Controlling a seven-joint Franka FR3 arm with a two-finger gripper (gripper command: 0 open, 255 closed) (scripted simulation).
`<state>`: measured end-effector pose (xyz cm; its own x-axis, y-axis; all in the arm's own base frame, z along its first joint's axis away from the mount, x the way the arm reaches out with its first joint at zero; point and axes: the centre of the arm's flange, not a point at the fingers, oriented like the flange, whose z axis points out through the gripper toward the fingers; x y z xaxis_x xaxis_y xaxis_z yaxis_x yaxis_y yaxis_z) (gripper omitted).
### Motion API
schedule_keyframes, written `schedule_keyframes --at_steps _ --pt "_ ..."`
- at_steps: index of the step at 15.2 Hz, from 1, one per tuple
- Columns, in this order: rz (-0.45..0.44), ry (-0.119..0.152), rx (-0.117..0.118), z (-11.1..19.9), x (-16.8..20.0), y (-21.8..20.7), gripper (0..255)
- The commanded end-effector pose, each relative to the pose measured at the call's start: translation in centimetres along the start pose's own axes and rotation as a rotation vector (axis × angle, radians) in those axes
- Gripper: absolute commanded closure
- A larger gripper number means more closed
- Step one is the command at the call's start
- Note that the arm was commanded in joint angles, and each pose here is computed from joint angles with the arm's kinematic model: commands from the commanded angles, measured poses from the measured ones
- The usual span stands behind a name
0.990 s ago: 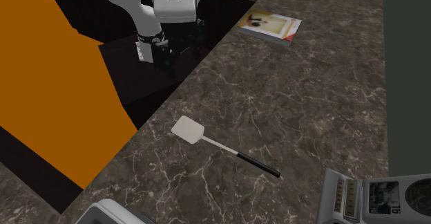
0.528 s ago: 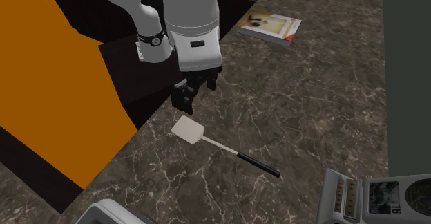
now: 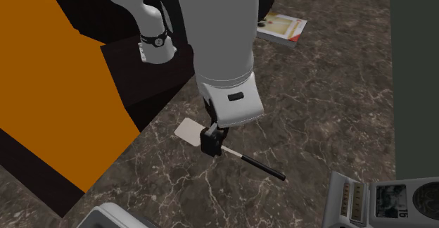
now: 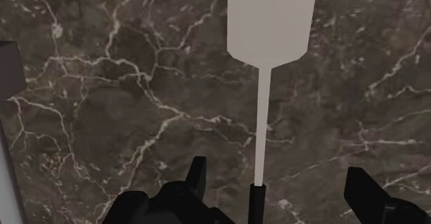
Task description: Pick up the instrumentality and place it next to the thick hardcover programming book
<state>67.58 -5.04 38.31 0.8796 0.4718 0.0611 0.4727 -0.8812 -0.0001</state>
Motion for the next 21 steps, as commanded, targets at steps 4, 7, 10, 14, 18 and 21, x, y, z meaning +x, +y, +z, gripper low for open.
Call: schedule_keyframes --at_steps 4,7,10,14,18,21 --pt "-0.007 0.005 0.001 2.6 0.6 0.4 0" --pt "-0.007 0.005 0.001 4.5 0.6 0.4 0" --pt "-0.007 0.005 0.001 4.5 0.6 0.4 0" --pt "-0.007 0.005 0.001 4.5 0.6 0.4 0" --pt "-0.007 0.005 0.001 4.5 0.6 0.4 255" --pt "-0.007 0.005 0.001 4.5 0.6 0.4 255"
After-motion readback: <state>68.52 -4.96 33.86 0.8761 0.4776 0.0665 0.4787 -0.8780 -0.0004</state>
